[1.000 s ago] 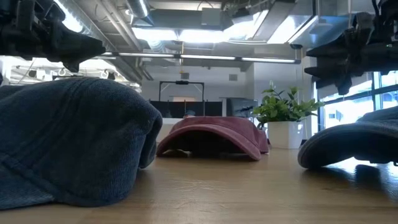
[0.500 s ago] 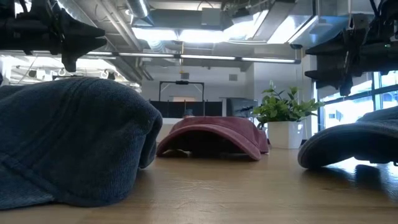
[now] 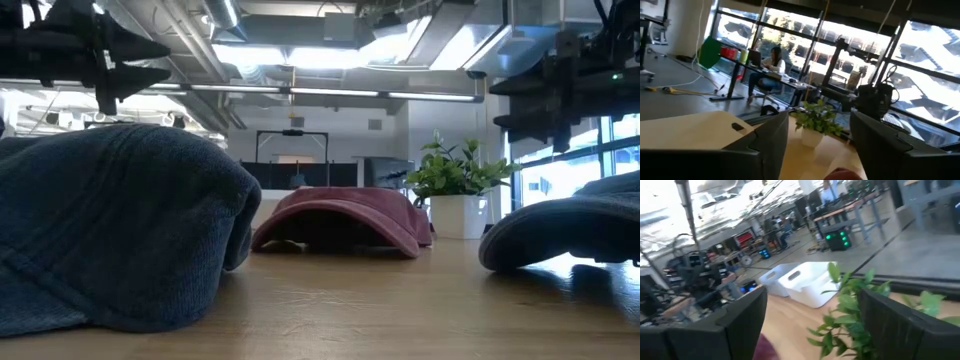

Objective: Pick & Place hat
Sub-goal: Put the red cap into the gray bin

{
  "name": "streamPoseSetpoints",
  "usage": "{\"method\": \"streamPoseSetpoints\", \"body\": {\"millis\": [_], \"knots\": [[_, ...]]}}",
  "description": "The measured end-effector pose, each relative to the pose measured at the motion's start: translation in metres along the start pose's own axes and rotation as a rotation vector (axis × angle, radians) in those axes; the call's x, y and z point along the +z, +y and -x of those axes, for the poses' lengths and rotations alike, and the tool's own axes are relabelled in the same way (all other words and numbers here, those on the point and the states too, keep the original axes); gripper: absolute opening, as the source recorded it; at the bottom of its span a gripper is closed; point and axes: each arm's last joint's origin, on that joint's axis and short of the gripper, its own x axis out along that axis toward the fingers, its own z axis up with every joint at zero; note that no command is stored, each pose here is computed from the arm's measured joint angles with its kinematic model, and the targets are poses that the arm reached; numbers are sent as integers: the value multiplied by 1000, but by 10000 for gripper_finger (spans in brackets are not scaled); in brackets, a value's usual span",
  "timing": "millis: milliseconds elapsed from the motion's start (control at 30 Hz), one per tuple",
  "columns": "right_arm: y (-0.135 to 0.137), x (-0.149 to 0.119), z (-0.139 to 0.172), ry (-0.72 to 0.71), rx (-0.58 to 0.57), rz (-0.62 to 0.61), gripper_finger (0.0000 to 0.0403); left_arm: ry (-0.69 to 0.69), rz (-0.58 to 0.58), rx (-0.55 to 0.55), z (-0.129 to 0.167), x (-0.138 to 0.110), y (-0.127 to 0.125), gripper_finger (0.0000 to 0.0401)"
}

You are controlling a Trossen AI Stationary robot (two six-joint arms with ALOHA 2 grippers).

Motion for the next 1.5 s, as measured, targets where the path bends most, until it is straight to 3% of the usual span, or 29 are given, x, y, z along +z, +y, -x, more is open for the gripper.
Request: {"method": "streamPoseSetpoints", "body": {"millis": [200,500,667,800,967,1233,1500], "knots": [[-1,1,0,-17,-40,29,314,18,67,-126,0,1,-4,230],[-2,1,0,-25,-59,30,314,-26,144,-97,0,5,-4,228],[-3,1,0,-44,-104,31,314,-33,164,19,-4,7,-3,227],[-5,2,1,-76,-180,28,314,6,138,46,-19,21,-11,222],[-7,3,1,-95,-229,30,314,123,48,42,-59,36,-27,211],[-7,3,1,-97,-233,28,314,437,-96,-218,-156,31,-39,197],[-7,2,1,-94,-234,31,314,616,-223,-315,-240,-13,-28,196]]}}
